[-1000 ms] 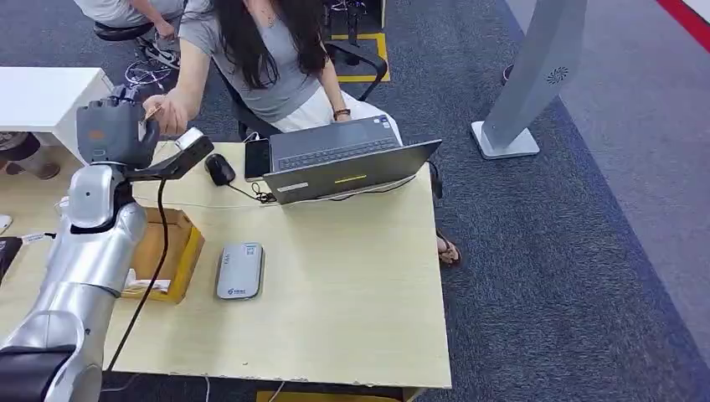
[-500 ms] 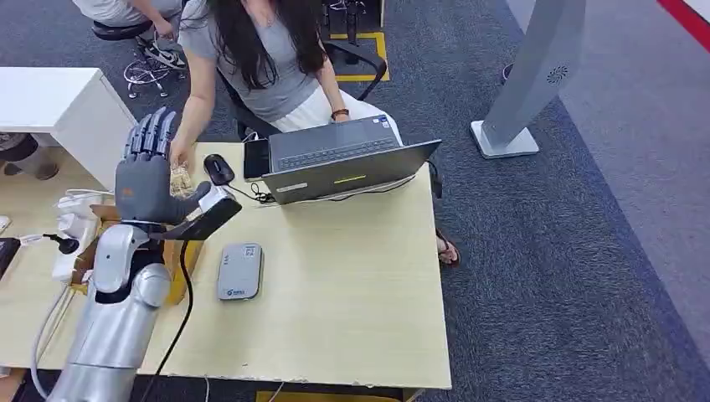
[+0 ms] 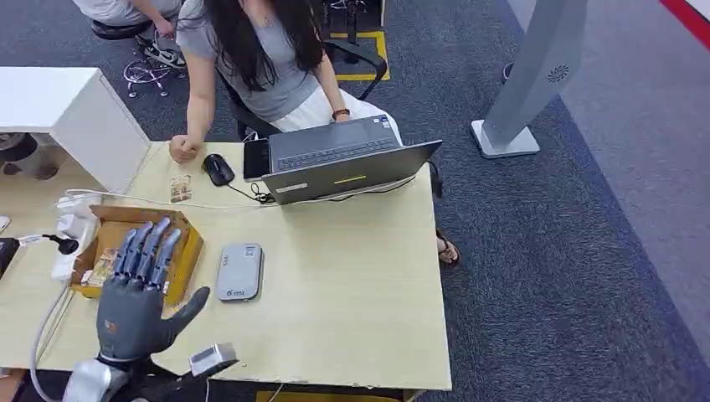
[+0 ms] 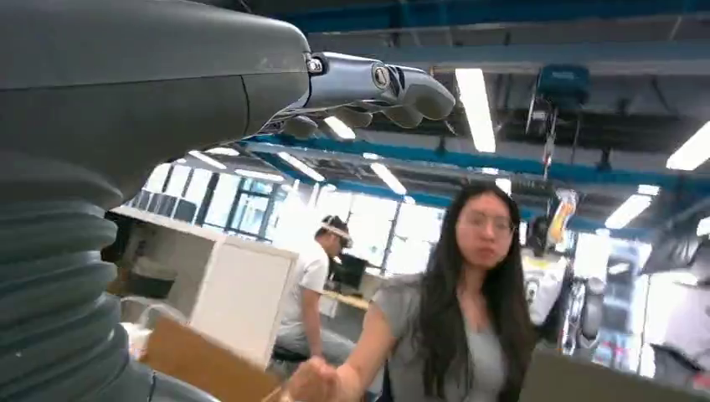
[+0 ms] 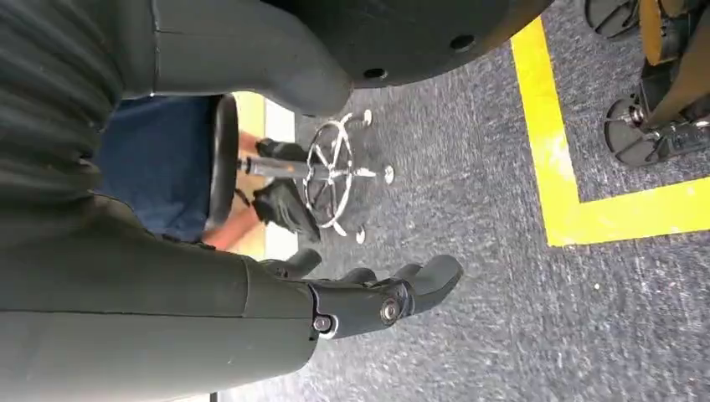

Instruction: Pass the card to the sensor for recognition and then transmit it.

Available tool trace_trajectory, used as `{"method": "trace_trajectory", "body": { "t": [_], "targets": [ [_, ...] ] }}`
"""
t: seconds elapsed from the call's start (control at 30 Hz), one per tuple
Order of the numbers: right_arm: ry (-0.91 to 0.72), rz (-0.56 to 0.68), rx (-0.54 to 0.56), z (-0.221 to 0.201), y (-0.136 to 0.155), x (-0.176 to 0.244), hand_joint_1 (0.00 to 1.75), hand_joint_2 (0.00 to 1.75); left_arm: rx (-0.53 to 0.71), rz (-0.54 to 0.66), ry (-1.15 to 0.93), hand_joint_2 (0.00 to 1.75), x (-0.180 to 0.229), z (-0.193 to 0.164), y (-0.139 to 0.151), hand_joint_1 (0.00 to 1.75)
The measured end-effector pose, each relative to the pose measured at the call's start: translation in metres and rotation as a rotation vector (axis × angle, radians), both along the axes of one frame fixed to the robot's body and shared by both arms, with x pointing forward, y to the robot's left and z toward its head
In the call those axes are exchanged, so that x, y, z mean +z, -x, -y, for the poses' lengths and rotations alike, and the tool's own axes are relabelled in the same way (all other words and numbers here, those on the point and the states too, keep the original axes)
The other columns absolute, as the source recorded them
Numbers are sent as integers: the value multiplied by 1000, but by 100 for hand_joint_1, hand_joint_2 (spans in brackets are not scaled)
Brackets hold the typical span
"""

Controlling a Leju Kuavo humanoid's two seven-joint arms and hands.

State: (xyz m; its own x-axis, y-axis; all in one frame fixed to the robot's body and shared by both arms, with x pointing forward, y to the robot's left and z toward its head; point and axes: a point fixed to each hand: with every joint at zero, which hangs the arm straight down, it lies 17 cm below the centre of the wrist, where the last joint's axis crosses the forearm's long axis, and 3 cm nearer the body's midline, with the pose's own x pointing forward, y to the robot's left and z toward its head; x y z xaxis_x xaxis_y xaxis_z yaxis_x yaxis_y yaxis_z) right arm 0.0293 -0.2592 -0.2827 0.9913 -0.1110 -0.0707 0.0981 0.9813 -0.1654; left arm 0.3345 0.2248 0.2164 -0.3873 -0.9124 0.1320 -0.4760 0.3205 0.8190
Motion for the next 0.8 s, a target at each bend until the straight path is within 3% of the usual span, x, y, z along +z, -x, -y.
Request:
{"method": "trace_trajectory", "body": {
  "t": [0.27,0.47,0.8],
  "targets": [
    [-3,0,-35,-1,2,0,0,175,65,-368,-110,175,-86,-32,28,0],
    [-4,7,-46,-2,1,0,0,175,55,-418,-159,175,-99,-40,37,0],
    [-7,-2,-48,-4,2,0,0,175,209,-505,-229,175,-113,-90,15,0]
  ]
}}
